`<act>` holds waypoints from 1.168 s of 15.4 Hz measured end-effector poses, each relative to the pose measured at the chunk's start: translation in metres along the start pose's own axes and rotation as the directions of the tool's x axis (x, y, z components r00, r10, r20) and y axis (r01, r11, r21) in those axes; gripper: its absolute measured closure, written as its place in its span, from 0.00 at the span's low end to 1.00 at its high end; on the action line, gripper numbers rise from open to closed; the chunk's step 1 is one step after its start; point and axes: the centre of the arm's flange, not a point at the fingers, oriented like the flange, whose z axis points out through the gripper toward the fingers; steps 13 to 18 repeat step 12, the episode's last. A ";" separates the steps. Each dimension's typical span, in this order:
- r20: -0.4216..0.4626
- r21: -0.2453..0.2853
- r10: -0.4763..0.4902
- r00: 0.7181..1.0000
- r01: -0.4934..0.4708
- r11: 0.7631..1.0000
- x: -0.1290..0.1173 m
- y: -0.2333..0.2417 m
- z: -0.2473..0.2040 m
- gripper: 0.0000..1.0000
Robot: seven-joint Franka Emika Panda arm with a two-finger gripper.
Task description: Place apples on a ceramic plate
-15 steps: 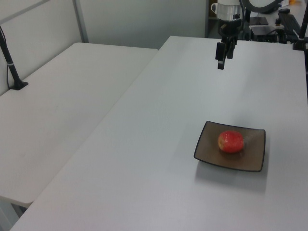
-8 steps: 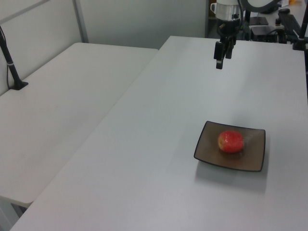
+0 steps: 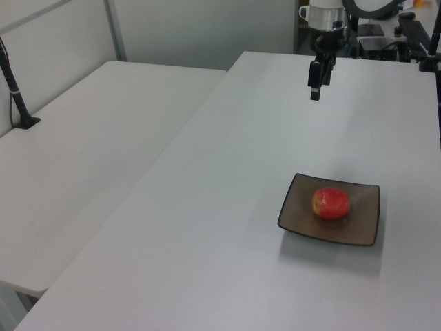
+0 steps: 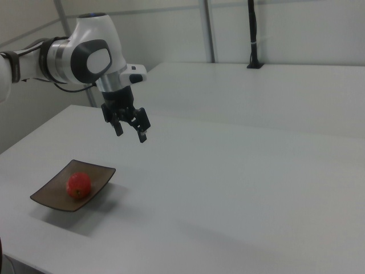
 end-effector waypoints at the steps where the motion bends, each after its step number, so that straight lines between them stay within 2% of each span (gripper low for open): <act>1: 0.001 0.000 0.000 1.000 0.000 1.000 0.000 0.000 0.001 0.00; 18: 0.005 -0.002 0.023 1.000 -0.023 1.000 0.005 0.013 0.003 0.00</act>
